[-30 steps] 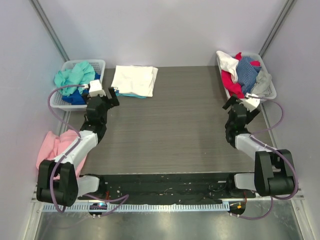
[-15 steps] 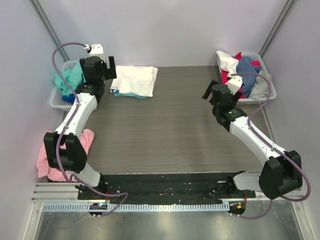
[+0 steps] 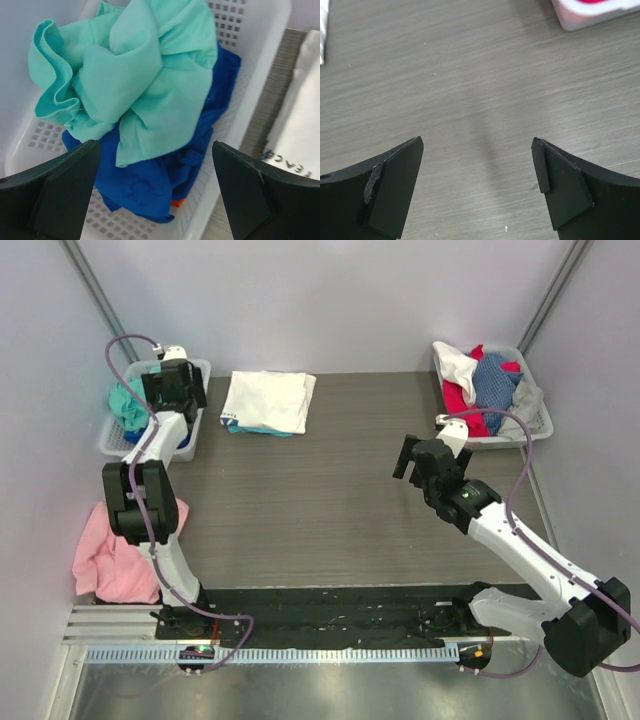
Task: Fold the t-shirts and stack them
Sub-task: Grab the tshirt from the pile
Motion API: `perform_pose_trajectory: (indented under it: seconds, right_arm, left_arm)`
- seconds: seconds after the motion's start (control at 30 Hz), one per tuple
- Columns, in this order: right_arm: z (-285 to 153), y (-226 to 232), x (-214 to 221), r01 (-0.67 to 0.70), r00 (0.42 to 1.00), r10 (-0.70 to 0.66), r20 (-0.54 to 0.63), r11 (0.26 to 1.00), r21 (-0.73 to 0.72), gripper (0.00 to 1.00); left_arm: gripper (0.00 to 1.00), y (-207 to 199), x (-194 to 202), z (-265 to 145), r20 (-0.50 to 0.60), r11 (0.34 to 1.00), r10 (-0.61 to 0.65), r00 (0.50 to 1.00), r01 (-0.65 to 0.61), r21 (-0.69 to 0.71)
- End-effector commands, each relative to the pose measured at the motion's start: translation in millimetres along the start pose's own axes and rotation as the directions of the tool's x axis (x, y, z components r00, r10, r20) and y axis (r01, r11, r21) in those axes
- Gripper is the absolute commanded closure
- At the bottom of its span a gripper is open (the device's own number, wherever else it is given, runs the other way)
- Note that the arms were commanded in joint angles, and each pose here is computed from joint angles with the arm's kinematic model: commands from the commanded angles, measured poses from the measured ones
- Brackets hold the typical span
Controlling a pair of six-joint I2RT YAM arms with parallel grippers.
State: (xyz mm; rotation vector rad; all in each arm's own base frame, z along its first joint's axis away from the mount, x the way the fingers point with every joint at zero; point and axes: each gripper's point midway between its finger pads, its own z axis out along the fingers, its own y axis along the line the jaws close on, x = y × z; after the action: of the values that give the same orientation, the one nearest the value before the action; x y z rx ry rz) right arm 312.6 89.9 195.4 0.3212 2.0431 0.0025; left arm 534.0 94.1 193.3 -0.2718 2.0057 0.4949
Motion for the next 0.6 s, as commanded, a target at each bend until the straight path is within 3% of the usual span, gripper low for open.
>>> perform_pose_trajectory:
  seconds: [0.0,0.57]
  right_arm:
    - [-3.0,3.0,12.4,0.005,0.999,-0.006,-0.040,1.000,-0.027,0.00]
    - [22.3,29.5,24.2,0.066,0.993,-0.073,-0.091,0.995,-0.077,0.00]
  left_arm:
    - [0.00,16.0,-23.8,20.7,0.082,0.998,-0.034,0.996,0.038,-0.049]
    - [0.00,56.4,-22.2,65.3,0.118,0.983,-0.089,0.989,0.106,-0.149]
